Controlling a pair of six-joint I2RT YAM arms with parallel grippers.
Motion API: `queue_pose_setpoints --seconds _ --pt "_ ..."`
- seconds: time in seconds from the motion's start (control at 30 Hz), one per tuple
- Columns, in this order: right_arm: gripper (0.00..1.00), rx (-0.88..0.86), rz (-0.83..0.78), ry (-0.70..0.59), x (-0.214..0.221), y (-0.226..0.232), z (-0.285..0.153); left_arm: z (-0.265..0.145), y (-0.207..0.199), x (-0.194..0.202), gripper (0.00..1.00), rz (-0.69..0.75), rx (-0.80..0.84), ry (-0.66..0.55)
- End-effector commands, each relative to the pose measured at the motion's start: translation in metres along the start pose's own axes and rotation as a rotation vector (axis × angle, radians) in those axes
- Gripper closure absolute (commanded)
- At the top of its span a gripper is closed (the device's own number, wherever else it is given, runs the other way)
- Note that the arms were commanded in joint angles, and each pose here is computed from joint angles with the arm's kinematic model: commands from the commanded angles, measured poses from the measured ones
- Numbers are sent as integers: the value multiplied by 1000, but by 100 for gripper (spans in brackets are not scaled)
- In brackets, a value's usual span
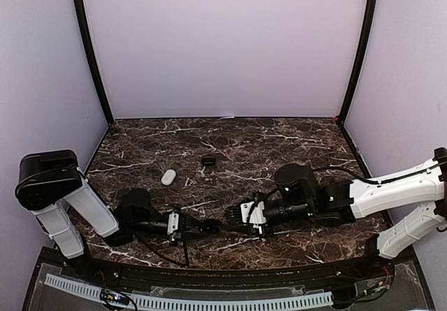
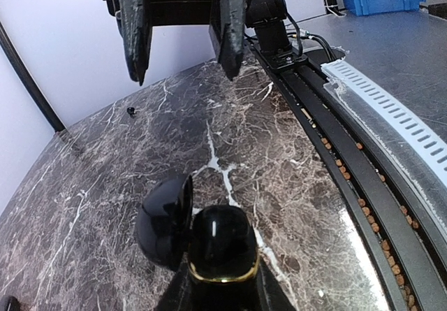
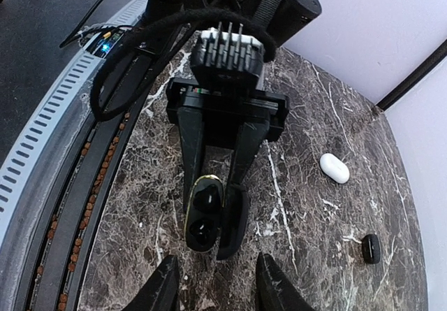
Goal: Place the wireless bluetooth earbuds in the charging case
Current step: Pick up the right earbud from the left side groove of the charging case.
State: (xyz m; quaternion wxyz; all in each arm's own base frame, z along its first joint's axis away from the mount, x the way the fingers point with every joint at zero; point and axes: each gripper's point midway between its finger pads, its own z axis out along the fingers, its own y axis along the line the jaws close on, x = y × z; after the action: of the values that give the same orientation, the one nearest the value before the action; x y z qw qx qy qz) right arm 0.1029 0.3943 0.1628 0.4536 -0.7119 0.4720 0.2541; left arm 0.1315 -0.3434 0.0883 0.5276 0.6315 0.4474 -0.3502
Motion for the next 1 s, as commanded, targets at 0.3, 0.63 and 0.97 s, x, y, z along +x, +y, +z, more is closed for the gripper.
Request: queue_pose_setpoints --seconds 0.3,0.63,0.97 --pt "69 -39 -150 81 -10 -4 17 13 13 3 91 -97 32 95" --pt "72 -41 -227 167 -4 -6 31 10 10 -2 91 -119 49 87" --pt "72 -10 -182 107 -19 -7 29 9 14 -8 91 -141 17 50"
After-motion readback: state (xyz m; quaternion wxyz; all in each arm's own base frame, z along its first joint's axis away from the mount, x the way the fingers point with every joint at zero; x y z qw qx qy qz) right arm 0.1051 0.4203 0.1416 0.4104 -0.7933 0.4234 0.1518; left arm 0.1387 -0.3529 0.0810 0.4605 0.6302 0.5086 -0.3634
